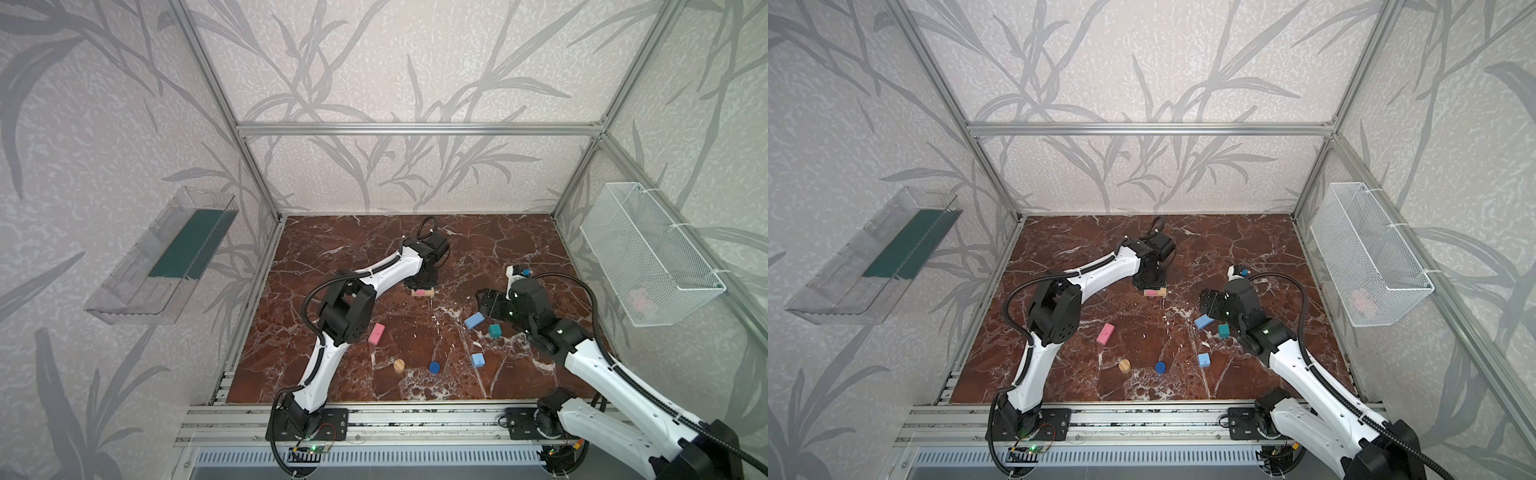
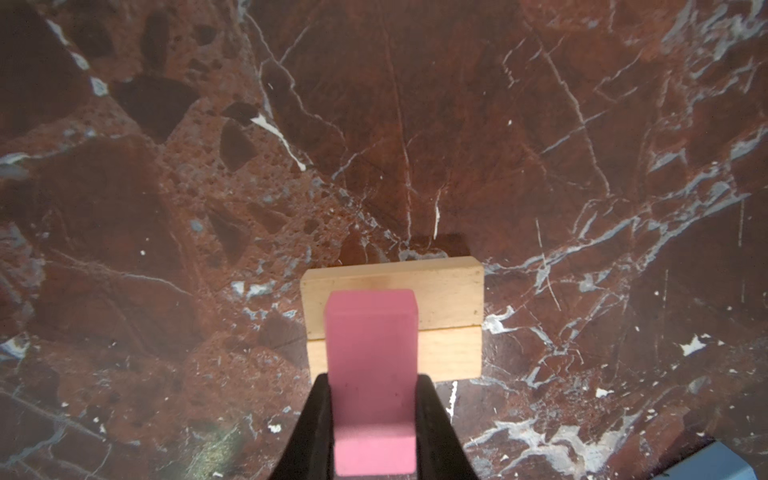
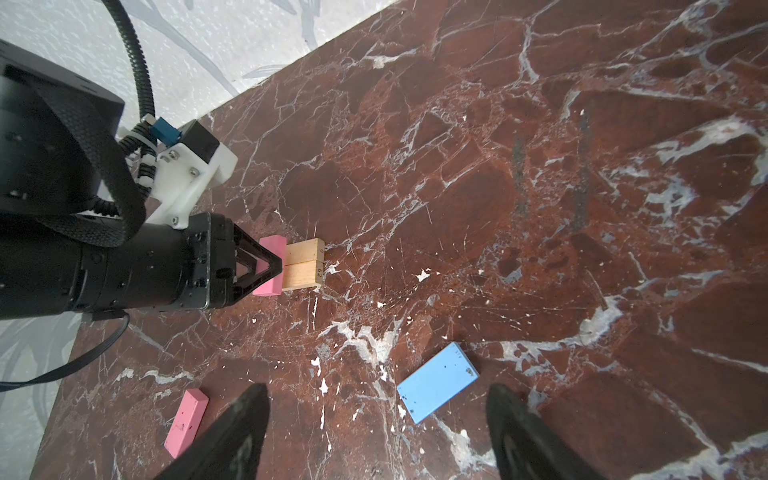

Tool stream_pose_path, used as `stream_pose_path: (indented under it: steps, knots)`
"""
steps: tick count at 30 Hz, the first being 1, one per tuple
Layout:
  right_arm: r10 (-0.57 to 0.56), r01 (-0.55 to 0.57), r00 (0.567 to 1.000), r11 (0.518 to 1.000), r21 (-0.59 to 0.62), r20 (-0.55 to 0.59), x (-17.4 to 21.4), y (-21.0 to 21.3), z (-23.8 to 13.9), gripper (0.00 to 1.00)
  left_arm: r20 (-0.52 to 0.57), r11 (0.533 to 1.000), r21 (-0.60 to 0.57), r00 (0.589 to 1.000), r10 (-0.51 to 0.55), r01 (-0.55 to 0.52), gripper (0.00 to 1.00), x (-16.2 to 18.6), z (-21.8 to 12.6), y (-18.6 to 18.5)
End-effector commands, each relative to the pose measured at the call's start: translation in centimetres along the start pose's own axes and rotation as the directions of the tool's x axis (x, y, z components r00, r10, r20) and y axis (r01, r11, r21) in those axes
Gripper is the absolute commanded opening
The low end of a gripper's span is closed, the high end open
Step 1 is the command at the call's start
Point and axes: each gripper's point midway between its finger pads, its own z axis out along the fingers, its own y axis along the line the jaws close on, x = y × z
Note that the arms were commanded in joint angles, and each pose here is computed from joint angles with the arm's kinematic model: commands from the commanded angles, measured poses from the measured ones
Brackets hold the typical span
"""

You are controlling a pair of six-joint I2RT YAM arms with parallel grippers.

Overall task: Build the wood block tower
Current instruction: 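Lower the pink block crosswise onto the wood bars with the left gripper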

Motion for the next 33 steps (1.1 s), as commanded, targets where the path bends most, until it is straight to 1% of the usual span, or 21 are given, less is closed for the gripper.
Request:
stream_pose_path:
  steps: [1, 14, 29, 33]
  knots:
    - [0.008, -0.008, 1.0, 1.0, 0.007, -0.004, 0.3, -0.46, -0.05, 0.82, -0.001, 0.999, -0.043, 1.0, -0.012, 0.012, 0.05, 0.03, -0.06, 0.43]
    - [0.014, -0.014, 1.0, 1.0, 0.011, -0.01, 0.48, -0.67, 0.16, 0.83, -0.001, 0.999, -0.05, 1.0, -0.018, 0.018, 0.1, -0.07, 0.37, 0.44]
    - [0.02, -0.019, 1.0, 1.0, 0.015, -0.016, 0.75, -0.92, 0.36, 0.82, -0.012, 0.998, -0.067, 1.0, -0.022, 0.021, 0.12, 0.04, 0.89, 0.57]
    - [0.02, -0.02, 1.0, 1.0, 0.015, -0.015, 0.77, -0.97, 0.33, 0.82, -0.01, 0.998, -0.066, 1.0, -0.025, 0.025, 0.15, -0.03, 0.85, 0.54]
